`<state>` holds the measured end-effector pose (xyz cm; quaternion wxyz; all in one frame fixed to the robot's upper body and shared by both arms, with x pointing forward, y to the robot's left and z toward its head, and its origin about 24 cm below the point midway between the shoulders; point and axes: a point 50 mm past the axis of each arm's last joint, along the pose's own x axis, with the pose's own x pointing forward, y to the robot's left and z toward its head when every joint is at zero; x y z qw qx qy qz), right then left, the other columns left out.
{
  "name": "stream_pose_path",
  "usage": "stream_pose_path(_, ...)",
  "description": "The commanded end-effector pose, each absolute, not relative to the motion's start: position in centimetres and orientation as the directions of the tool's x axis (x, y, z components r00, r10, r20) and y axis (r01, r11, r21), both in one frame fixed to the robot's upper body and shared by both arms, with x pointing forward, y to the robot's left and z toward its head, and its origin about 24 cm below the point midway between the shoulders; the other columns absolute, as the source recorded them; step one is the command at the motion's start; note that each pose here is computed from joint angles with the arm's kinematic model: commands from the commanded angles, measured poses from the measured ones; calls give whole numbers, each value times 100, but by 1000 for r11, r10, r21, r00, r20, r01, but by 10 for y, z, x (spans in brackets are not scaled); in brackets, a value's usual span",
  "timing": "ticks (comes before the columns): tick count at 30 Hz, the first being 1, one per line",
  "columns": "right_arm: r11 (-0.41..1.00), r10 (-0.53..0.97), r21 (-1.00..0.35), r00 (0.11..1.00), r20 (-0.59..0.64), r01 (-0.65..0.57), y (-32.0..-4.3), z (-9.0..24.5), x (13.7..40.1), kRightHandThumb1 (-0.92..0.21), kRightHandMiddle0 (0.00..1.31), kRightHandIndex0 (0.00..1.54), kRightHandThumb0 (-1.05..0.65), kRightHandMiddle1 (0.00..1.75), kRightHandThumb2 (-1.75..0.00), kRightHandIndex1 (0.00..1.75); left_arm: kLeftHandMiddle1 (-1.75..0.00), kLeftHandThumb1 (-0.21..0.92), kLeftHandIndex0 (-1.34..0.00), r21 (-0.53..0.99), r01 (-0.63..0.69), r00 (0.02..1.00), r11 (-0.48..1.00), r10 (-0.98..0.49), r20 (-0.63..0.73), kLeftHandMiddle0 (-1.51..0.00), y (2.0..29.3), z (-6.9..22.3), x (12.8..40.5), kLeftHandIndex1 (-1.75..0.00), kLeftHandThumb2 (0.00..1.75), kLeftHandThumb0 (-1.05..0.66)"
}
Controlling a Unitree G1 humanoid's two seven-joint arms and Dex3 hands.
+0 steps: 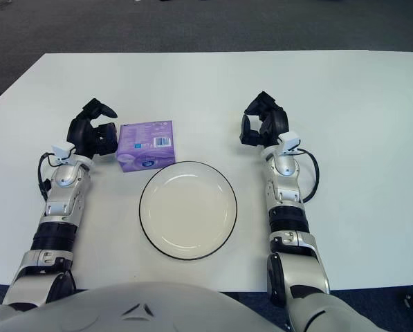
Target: Put the tissue paper into the plate.
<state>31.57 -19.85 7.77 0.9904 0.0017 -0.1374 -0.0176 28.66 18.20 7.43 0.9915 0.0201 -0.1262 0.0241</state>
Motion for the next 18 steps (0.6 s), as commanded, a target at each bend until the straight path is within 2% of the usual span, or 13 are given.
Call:
stream_pose_path(1,992,-82,102,997,7,80,-187,3,276,-26,66,130,-50,175,-138,175,-175,35,-59,50,-128,989,991,123,82,-134,182,20,251,-175,128,-47)
stream_pose_path(9,993,-77,96,997,5,76,-188,3,275,-26,66,129,-50,175,-138,175,-175,33,-61,101,-172,960,980,144,239,-135,183,47,247,-175,131,-48)
stream_pose_path(18,993,-69,94,998,-13,70,-188,3,275,-26,66,129,-50,175,-138,175,-175,33,-61,233,-230,910,945,124,395,-135,186,75,243,-175,131,-48)
